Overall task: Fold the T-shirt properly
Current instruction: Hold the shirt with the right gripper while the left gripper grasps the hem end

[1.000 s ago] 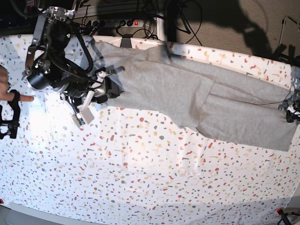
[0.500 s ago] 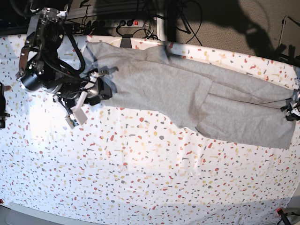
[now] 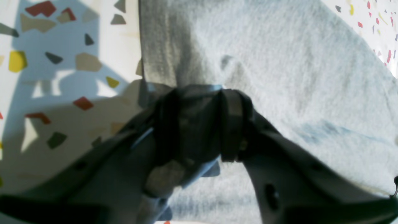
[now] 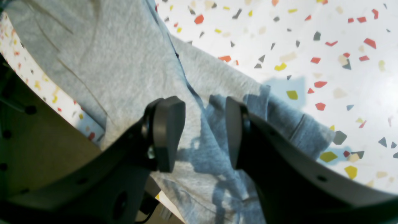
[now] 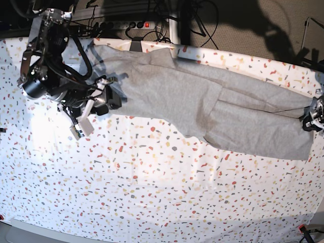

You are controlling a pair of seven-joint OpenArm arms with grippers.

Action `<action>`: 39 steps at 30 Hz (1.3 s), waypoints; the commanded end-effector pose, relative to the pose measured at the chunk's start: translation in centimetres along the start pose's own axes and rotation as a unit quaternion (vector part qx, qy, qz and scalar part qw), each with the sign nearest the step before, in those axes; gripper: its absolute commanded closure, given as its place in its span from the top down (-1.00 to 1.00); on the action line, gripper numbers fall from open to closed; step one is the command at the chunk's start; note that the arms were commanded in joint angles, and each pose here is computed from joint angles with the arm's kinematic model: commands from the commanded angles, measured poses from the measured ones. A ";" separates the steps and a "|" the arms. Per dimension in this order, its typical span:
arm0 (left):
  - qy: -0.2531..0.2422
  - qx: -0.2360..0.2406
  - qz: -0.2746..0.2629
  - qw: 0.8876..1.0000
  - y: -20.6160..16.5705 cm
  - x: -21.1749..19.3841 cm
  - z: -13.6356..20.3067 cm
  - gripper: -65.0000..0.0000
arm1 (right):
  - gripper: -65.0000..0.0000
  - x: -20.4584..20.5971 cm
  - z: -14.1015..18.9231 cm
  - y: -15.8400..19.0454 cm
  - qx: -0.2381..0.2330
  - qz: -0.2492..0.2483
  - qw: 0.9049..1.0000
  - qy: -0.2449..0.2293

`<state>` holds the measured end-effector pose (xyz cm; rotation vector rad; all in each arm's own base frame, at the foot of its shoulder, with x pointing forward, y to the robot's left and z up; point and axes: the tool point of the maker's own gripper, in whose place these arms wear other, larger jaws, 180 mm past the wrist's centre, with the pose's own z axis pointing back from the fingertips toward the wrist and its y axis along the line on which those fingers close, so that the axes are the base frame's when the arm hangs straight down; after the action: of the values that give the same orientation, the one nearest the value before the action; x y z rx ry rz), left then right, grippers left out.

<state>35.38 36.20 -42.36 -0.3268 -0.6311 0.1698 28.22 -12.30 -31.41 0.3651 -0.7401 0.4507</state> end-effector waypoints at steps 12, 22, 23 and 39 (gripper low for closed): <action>-0.060 0.011 -0.013 0.998 0.9 2.6 1.0 -1.00 | -0.20 1.5 0.4 0.1 0.002 0.013 1.000 -0.025; -0.157 0.046 0.001 0.987 5.2 7.9 7.0 -1.00 | -0.20 2.2 0.4 0.3 0.005 0.011 0.999 -0.042; -0.166 0.043 0.008 0.985 5.3 8.4 7.6 -1.00 | -0.20 2.2 0.3 0.3 0.005 0.010 0.999 -0.042; -0.029 -0.191 -0.015 0.981 -9.3 1.6 5.1 -1.00 | -0.20 2.4 0.2 0.5 0.007 0.007 0.999 -0.048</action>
<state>33.16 28.17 -36.30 -0.6901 -0.6741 0.0444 28.67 -11.60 -30.96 0.3877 -0.7766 0.4370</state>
